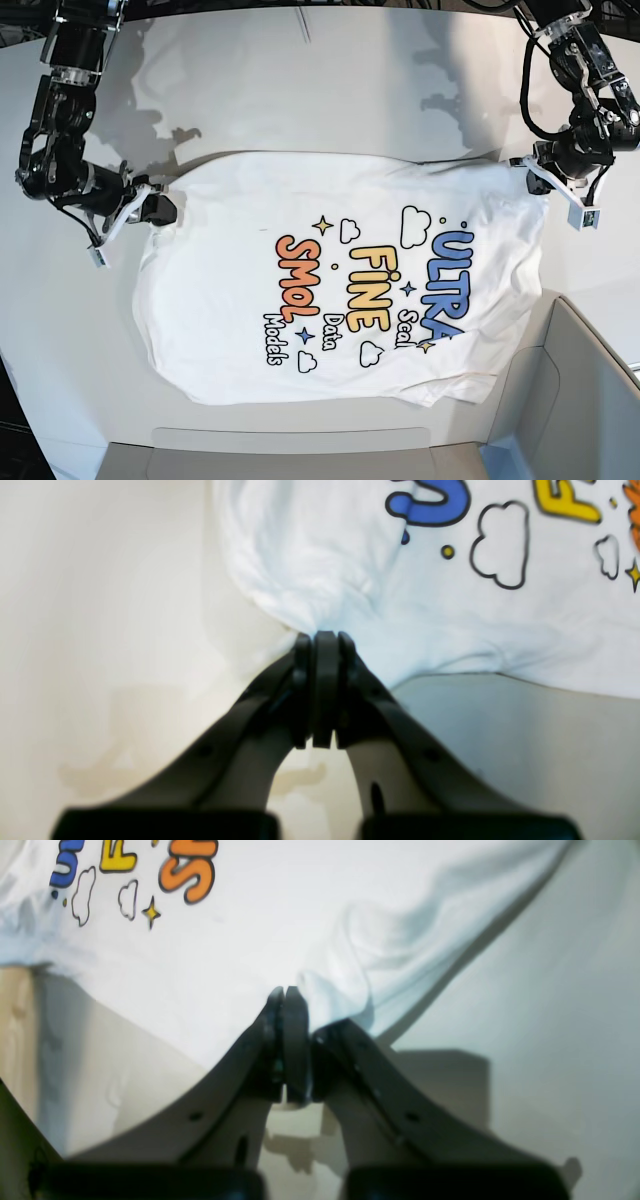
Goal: Layout the t-shirt on the table in an organized manner, then fold the t-shirt properly
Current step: 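Pull the shirt corners apart with both grippers to smooth it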
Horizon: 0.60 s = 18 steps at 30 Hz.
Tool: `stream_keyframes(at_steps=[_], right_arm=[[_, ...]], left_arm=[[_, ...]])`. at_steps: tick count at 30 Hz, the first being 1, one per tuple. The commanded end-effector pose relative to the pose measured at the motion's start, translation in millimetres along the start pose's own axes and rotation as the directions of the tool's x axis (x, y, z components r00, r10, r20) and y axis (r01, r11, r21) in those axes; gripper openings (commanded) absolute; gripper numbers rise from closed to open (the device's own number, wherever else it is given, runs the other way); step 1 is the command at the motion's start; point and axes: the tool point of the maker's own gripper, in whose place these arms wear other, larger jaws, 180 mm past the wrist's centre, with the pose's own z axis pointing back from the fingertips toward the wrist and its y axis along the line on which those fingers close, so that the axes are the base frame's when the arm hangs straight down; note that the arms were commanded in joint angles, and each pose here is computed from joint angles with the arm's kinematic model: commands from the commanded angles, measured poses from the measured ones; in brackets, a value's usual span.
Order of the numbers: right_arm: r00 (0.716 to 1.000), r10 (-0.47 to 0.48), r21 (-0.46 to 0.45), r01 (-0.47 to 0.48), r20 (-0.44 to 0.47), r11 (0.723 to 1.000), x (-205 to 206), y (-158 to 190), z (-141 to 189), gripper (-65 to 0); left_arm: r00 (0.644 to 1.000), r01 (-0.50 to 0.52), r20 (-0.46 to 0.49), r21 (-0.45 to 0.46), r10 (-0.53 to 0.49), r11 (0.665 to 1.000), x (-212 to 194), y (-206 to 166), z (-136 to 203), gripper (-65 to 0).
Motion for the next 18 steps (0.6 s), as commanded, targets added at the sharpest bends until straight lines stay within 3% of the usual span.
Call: stream_keyframes(at_steps=[1, 4, 10, 18], right_arm=[[0.999, 0.026, 0.006, -0.026, 0.046, 1.000, 11, 4, 8, -65.0], [0.999, 0.001, -0.034, 0.001, 0.054, 0.999, -8, -2, 25, -65.0], [0.996, -0.094, 0.016, 0.094, -0.006, 0.995, -55, 5, 31, -65.0], [0.991, -0.125, 0.010, 0.126, -0.056, 0.992, -81, 6, 33, -65.0]], left_arm=[[1.000, 0.010, 0.025, 0.009, -0.010, 1.000, 5, 3, 5, -65.0], [1.000, -0.001, -0.022, 0.028, 0.001, 1.000, -16, 11, 7, -65.0], [0.995, -0.081, -0.041, 0.118, 0.087, 0.990, -41, 47, 24, -65.0], [0.985, -0.090, -0.132, 0.146, 0.109, 0.985, -82, 54, 31, -65.0]])
